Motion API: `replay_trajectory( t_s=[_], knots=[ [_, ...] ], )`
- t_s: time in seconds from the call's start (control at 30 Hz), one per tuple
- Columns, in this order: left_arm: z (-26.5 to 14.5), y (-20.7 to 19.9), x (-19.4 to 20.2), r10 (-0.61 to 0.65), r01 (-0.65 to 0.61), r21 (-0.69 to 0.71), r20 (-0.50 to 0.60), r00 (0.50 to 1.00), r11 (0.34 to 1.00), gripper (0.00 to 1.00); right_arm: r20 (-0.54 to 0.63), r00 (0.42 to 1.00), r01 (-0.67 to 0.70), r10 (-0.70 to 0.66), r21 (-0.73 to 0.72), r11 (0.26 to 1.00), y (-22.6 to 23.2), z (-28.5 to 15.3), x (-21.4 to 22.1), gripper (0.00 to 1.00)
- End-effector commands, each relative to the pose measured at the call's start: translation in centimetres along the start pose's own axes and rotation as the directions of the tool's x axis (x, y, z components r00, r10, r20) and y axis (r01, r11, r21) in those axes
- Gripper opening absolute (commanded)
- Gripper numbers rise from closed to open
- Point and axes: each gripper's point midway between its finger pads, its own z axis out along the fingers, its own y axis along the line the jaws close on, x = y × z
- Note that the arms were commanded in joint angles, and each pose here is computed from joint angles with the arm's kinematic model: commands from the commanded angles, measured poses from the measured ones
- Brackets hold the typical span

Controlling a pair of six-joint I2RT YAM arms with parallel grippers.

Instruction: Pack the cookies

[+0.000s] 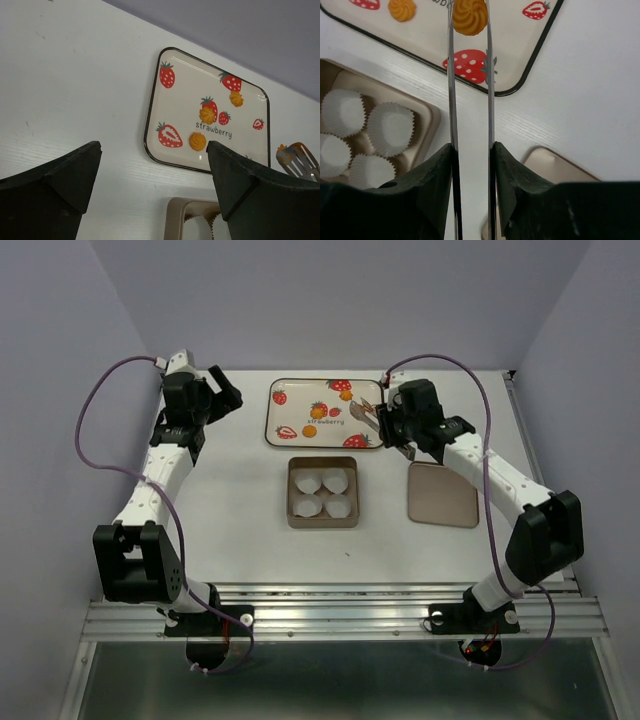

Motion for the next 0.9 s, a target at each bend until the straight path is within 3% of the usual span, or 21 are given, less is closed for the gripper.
replay_trajectory(
  t_s=[0.0,0.17,0.43,0.87],
  knots=[
    [-0.1,-2.7,-0.3,0.019,-0.021,0.065,0.025,1.000,0.998,0.99,0.113,0.993,0.033,-0.020,-0.120,0.992,3.9,-2.9,-2.4,0.35],
    [0.2,-5.1,1.0,0.030,-0.029,0.114,-0.004,1.000,0.993,0.99,0.100,0.992,0.101,-0.081,-0.212,0.972,8.6,-5.2,-0.4,0.35],
    [0.1,-6.7,3.3,0.049,-0.041,0.142,-0.049,0.998,0.989,0.99,0.004,0.987,0.156,-0.160,-0.249,0.956,11.5,-7.2,3.5,0.35],
    [-1.1,-6.4,3.1,0.049,-0.047,0.075,-0.021,0.999,0.996,0.99,-0.127,0.978,0.140,-0.165,-0.186,0.973,10.5,-6.7,7.1,0.36]
  ],
)
